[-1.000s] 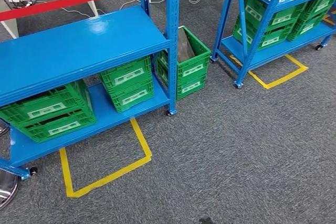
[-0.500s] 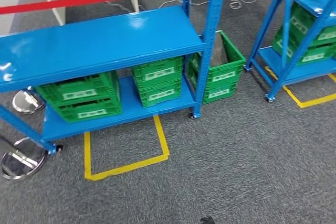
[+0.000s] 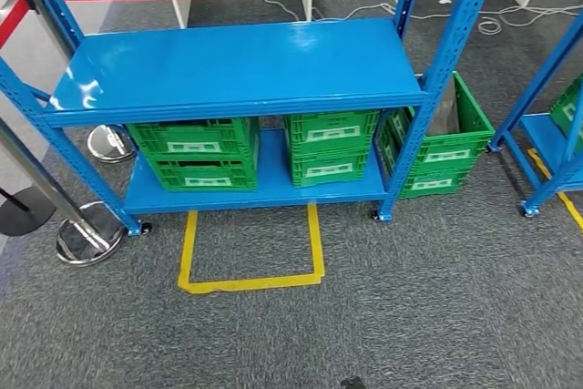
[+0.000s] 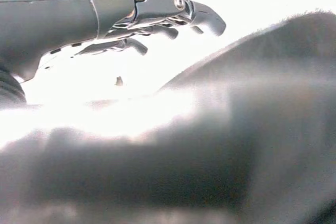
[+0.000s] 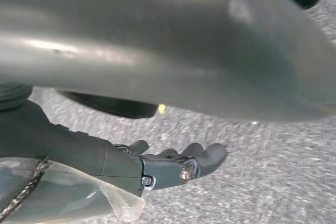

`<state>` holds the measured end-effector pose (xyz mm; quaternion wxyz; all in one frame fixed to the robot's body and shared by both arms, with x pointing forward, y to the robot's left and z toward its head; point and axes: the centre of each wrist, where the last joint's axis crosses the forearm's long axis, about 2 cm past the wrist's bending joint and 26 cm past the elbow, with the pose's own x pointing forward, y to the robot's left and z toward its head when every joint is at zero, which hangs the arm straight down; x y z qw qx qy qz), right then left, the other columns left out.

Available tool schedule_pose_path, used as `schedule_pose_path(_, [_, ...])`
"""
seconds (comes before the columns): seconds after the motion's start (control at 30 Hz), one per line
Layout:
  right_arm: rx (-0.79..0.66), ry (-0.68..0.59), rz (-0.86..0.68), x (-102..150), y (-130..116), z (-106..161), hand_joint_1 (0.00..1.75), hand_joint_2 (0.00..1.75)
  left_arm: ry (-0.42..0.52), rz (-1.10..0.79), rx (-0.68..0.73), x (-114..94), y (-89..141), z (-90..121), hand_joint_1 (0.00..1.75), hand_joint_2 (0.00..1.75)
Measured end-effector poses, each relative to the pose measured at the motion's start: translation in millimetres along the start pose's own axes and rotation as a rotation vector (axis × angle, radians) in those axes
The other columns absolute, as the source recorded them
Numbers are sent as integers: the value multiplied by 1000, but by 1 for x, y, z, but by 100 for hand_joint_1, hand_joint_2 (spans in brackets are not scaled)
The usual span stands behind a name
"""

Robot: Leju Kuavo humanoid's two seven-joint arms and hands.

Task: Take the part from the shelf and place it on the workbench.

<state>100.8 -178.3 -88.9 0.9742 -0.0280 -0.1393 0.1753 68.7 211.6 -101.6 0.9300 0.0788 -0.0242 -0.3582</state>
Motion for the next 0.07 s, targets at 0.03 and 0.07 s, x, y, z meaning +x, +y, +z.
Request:
schedule_pose_path(0.03, [-1,-2,4,1,0,0,0,0,4,55,-1,-1,0,0,0,131])
schedule_pose_path(0.07, [-2,-3,6,1,0,0,0,0,7,83,-1,-2,0,0,0,116])
